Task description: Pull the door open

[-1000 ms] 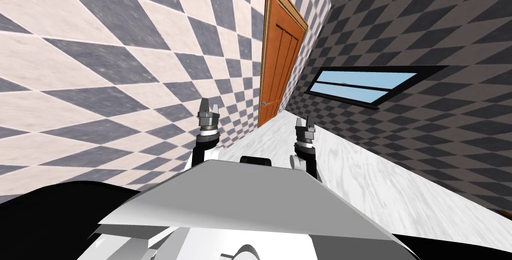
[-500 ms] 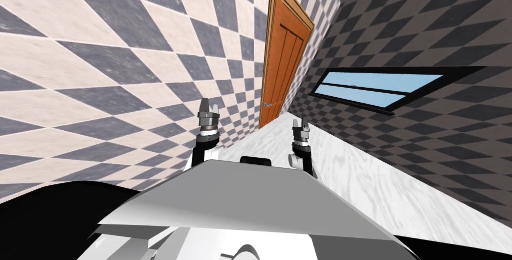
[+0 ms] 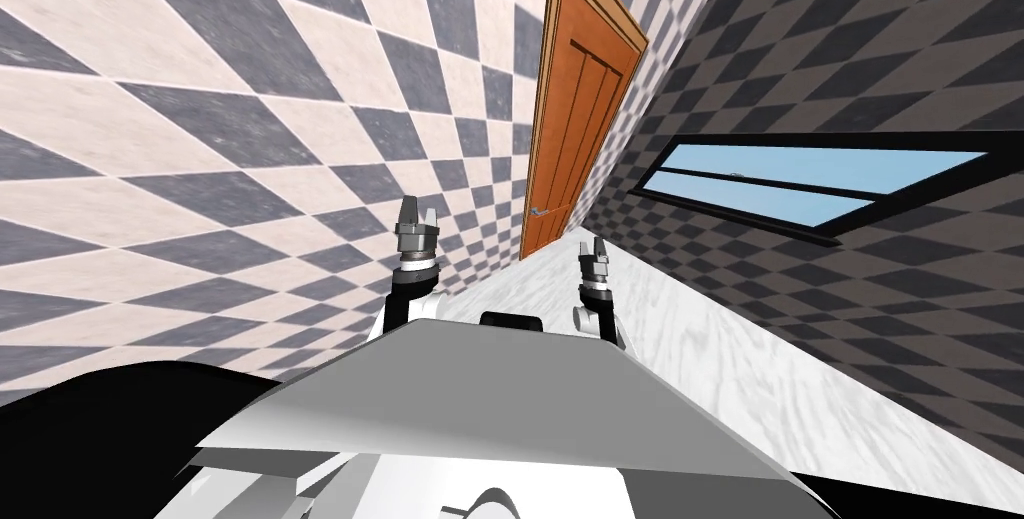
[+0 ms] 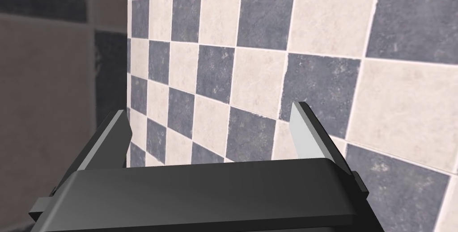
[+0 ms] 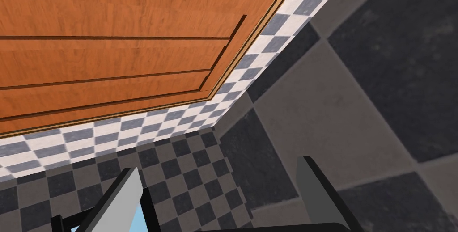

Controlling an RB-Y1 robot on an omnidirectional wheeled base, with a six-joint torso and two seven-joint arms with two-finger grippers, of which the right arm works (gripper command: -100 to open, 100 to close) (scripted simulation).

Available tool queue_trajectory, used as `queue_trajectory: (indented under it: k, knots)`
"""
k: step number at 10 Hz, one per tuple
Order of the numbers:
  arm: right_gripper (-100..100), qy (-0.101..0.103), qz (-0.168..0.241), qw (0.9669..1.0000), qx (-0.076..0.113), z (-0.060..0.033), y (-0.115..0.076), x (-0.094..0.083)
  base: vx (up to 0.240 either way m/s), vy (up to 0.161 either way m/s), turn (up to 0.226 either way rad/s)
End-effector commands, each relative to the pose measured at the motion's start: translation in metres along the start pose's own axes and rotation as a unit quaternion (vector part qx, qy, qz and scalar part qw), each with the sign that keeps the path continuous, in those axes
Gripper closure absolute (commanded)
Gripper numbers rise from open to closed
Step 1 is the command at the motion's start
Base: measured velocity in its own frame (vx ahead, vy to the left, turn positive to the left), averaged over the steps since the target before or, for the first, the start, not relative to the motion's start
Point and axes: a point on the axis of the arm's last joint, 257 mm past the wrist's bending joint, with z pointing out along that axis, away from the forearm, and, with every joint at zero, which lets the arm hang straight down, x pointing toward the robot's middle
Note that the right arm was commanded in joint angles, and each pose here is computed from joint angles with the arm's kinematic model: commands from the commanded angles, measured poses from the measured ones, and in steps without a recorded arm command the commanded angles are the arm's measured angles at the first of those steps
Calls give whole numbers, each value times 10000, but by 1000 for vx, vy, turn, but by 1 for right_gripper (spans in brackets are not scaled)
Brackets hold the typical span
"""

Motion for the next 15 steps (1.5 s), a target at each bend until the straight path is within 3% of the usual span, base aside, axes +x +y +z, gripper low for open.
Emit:
queue_trajectory:
  k: [1, 12, 15]
  knots:
    - [-100, 30, 50, 9999, 94, -1, -126, 15, 87, -75, 126]
    - [-100, 213, 362, 9958, 810, -170, -1031, 150, 76, -83, 142]
    - [-100, 240, 411, 9943, 952, -213, -1194, 170, 48, -73, 82]
